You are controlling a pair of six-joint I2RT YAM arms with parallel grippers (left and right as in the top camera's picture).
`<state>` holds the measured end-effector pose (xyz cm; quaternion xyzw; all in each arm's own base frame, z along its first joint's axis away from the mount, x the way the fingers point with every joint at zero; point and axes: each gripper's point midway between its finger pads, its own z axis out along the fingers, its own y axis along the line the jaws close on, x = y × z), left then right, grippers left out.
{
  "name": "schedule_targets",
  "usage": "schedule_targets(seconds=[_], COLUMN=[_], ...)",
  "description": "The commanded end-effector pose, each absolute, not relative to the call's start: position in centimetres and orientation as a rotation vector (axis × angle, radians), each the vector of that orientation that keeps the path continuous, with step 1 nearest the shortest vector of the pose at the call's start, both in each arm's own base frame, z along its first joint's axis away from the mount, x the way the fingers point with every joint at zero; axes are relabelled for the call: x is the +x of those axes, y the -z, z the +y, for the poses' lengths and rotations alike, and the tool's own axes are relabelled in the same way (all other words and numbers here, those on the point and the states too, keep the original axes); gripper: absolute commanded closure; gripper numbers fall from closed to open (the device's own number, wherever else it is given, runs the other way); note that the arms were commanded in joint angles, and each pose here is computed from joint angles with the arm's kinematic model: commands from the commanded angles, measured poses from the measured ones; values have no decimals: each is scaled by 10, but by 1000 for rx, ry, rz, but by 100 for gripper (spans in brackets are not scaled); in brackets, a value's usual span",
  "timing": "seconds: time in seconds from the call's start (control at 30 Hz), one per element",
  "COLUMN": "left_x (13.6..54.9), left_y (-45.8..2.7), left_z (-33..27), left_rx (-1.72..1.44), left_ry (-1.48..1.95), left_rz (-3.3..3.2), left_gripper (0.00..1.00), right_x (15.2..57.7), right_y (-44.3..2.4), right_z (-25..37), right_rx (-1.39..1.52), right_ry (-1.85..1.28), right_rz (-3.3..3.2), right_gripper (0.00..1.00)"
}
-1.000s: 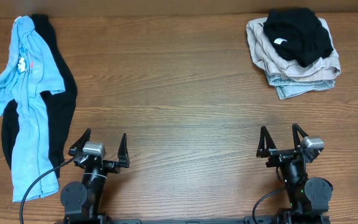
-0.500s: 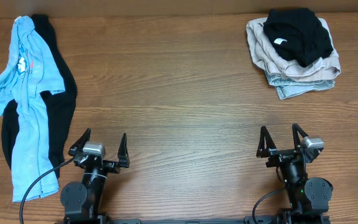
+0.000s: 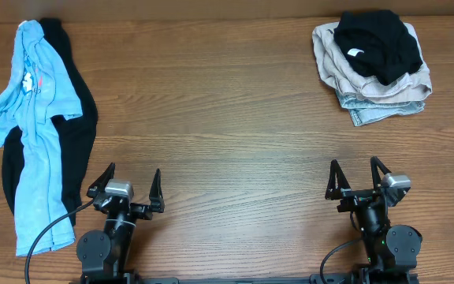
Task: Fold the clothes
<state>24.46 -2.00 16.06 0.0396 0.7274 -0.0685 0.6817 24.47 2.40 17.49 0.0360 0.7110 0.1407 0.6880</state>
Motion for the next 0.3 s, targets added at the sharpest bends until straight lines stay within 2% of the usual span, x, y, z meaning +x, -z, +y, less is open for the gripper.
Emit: schedule_targets(seconds=[0.0, 0.27], left_x=[244, 244], left_y=[-161, -162], left_z=[-20, -20], left_rx=[86, 86], left_ry=[147, 147], left_rz=[1624, 1624], left_gripper=[0, 0], right_x=[245, 245], right_y=[-173, -173], right_z=[24, 24], right_rx=[82, 82], right_ry=[-313, -313], right_rz=[1586, 1586], right_gripper=[0, 0])
